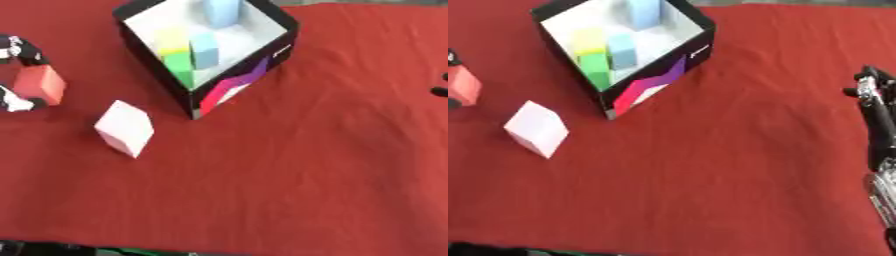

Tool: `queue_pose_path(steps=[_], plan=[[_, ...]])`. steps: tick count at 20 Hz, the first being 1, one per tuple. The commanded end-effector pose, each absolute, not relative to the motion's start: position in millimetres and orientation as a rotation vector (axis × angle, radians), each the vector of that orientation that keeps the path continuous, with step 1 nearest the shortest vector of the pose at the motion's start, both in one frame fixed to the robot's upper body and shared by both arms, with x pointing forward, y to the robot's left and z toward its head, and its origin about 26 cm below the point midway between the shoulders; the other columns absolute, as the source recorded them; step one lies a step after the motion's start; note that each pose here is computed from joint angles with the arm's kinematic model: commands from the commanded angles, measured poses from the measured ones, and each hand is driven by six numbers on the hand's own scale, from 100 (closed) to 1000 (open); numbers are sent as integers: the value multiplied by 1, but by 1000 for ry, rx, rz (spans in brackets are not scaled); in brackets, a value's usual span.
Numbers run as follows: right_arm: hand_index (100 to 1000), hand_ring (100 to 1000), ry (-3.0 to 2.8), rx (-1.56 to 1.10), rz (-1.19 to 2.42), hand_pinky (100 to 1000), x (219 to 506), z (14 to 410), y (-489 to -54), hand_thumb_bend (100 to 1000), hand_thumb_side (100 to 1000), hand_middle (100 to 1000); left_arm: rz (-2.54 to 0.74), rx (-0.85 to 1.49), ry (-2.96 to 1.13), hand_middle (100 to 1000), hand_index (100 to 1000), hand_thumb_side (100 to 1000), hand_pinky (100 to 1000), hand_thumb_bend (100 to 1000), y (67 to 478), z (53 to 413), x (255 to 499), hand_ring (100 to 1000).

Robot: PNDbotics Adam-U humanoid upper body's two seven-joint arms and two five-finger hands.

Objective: Pick up objects on the table and place them in the box.

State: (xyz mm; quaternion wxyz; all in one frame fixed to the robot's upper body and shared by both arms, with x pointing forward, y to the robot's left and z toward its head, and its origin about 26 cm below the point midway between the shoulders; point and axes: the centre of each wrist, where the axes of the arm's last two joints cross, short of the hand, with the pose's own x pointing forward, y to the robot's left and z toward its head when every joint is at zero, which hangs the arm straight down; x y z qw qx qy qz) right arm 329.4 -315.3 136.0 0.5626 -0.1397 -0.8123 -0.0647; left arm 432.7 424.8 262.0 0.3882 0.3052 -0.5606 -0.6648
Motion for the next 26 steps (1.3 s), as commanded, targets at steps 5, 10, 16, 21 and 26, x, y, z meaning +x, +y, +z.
queue_pose_path(steps=[5,10,16,21,26], plan=[[819,730,-1970,-346,-120,1000,327,155,-321,100,582,763,-1921,697,-1668,526,518,107,711,192,382,336,430,686],[819,730,-2008,-310,-99,1000,330,168,-315,100,578,764,-1922,636,-1846,527,527,100,710,258,326,370,442,685],[820,733,-2068,-248,-88,1000,339,188,-304,100,579,766,-1864,681,-1923,529,535,100,703,349,279,372,466,683],[821,734,-2108,-224,-87,1000,341,201,-297,100,575,767,-1831,747,-1938,536,555,100,703,363,252,349,486,688],[821,734,-2106,-211,-83,1000,342,202,-293,100,574,767,-1879,804,-1853,575,595,110,716,386,238,322,498,711]])
